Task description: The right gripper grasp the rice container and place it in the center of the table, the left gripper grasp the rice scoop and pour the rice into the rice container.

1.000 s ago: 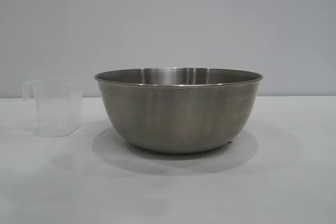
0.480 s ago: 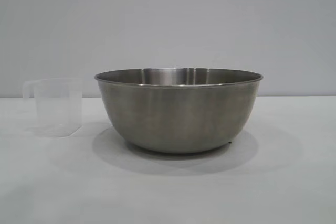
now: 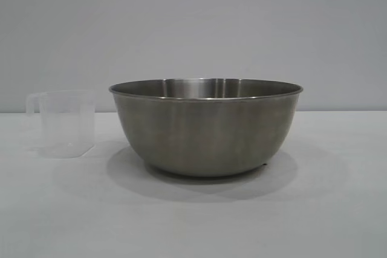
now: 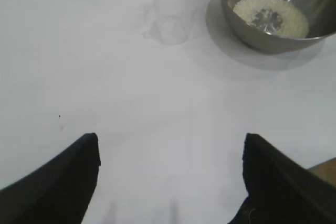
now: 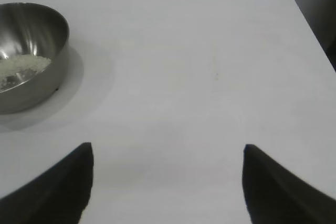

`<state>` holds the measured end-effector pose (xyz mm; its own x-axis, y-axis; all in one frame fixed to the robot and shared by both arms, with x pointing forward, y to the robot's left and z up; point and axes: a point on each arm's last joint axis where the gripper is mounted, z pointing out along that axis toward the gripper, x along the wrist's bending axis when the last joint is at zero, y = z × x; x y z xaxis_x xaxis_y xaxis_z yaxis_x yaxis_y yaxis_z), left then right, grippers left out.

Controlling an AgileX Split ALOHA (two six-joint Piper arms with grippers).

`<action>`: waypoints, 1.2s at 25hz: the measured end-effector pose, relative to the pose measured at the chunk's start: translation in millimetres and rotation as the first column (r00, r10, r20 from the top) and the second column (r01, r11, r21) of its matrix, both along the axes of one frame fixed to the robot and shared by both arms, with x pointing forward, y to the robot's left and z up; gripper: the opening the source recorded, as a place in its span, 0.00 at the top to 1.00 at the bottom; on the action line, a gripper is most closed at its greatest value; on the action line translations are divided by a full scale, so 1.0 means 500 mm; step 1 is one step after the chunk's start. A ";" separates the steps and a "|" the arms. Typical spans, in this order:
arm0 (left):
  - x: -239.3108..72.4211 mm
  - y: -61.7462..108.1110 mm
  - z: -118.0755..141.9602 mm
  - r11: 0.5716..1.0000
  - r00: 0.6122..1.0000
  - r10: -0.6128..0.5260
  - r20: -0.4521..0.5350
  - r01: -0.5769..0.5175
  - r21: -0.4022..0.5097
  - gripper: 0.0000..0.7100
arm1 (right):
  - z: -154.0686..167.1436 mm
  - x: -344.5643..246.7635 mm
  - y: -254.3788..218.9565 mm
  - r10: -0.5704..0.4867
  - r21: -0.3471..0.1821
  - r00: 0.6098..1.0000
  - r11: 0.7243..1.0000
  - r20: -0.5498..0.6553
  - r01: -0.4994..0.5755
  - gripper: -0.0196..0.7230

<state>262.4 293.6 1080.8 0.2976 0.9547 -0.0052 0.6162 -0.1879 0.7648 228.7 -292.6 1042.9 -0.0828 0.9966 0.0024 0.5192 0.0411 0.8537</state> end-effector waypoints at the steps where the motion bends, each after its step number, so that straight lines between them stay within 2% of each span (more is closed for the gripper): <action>1: -0.005 0.001 -0.009 1.000 1.000 -0.002 -0.004 0.002 -0.003 0.30 | 0.000 0.000 0.000 0.000 0.000 1.000 1.000 0.000 0.000 0.30; 8: -0.030 0.006 -0.074 1.000 1.000 -0.008 0.020 0.009 -0.025 0.30 | 0.000 0.000 0.000 0.000 0.000 1.000 1.000 0.000 0.000 0.30; 14: -0.036 0.007 -0.075 0.999 0.998 -0.012 0.058 0.014 -0.040 0.30 | 0.000 0.000 0.000 0.000 0.000 1.000 1.000 0.000 0.000 0.30; 30: -0.036 0.007 -0.075 0.999 0.998 -0.011 0.060 0.014 -0.041 0.30 | 0.000 0.000 0.000 0.000 0.000 1.000 1.000 0.000 0.000 0.30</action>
